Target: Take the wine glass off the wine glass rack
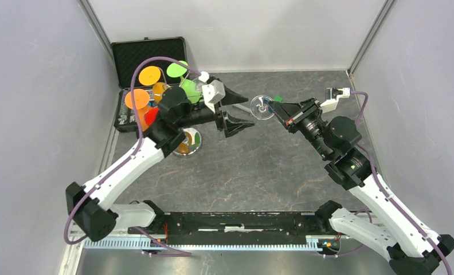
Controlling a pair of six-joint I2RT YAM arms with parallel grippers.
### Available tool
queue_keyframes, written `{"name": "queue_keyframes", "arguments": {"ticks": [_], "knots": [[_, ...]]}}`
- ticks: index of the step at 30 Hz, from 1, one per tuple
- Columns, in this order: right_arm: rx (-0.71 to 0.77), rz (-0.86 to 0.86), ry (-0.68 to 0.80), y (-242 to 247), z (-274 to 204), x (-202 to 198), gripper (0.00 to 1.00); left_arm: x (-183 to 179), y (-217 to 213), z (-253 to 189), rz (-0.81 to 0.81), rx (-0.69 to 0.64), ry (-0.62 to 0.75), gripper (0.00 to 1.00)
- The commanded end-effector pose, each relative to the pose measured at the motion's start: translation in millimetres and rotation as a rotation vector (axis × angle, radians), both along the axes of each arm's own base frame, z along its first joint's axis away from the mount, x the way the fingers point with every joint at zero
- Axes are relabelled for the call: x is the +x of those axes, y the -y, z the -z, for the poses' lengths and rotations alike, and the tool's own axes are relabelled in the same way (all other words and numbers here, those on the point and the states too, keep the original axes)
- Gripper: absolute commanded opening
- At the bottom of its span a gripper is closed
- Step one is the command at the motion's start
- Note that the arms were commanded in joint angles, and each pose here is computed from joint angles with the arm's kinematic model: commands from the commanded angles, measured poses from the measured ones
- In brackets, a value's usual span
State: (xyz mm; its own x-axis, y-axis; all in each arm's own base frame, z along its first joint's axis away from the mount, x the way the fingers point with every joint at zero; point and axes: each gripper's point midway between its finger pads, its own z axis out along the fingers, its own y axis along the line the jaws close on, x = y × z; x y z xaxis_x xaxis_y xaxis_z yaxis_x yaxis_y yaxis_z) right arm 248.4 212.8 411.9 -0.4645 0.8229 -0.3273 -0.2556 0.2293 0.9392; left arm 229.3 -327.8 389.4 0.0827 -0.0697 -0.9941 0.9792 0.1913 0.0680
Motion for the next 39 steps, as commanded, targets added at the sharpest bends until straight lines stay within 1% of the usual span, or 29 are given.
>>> {"name": "queue_keyframes", "arguments": {"ticks": [1, 3, 7, 11, 15, 19, 24, 26, 29, 30, 31, 32, 34, 35, 37, 39], "knots": [[0.075, 0.011, 0.086, 11, -41, -11, 0.00, 6, 16, -31, 0.055, -0.090, 0.158, 0.86], [0.090, 0.020, 0.107, 15, -46, -13, 0.00, 12, 20, -26, 0.049, -0.097, 0.152, 0.84], [0.100, 0.017, 0.117, 15, -50, -15, 0.00, 5, 32, -20, 0.147, -0.102, 0.083, 0.80], [0.100, -0.002, 0.105, 11, -47, -14, 0.00, 1, 38, -18, 0.201, -0.120, 0.047, 0.73], [0.112, -0.032, 0.093, 5, -42, -14, 0.00, 1, 47, -17, 0.222, -0.127, 0.026, 0.65], [0.138, -0.062, 0.090, -1, -41, -15, 0.00, -2, 51, -14, 0.259, -0.134, 0.011, 0.56], [0.142, -0.088, 0.082, -6, -38, -15, 0.00, 0, 55, -8, 0.272, -0.122, -0.011, 0.34], [0.139, -0.088, 0.080, -6, -37, -15, 0.00, 0, 55, -8, 0.276, -0.119, -0.016, 0.23], [0.131, -0.087, 0.078, -7, -34, -15, 0.00, 0, 54, -11, 0.269, -0.123, -0.023, 0.03], [0.128, -0.086, 0.078, -7, -32, -14, 0.02, 1, 54, -12, 0.256, -0.128, -0.028, 0.02], [0.121, -0.084, 0.077, -7, -30, -14, 0.10, 2, 52, -14, 0.243, -0.135, -0.030, 0.02], [0.111, -0.081, 0.077, -7, -27, -13, 0.23, 3, 51, -16, 0.226, -0.143, -0.032, 0.02], [0.088, -0.073, 0.080, -6, -20, -12, 0.54, 5, 48, -20, 0.194, -0.158, -0.033, 0.02], [0.076, -0.066, 0.082, -5, -16, -12, 0.71, 7, 46, -22, 0.173, -0.167, -0.038, 0.02], [0.057, -0.049, 0.101, -2, -9, -12, 0.87, 9, 43, -24, 0.140, -0.184, -0.037, 0.02], [0.045, -0.042, 0.126, 0, -2, -14, 0.94, 18, 39, -26, 0.078, -0.211, -0.029, 0.02]]}}
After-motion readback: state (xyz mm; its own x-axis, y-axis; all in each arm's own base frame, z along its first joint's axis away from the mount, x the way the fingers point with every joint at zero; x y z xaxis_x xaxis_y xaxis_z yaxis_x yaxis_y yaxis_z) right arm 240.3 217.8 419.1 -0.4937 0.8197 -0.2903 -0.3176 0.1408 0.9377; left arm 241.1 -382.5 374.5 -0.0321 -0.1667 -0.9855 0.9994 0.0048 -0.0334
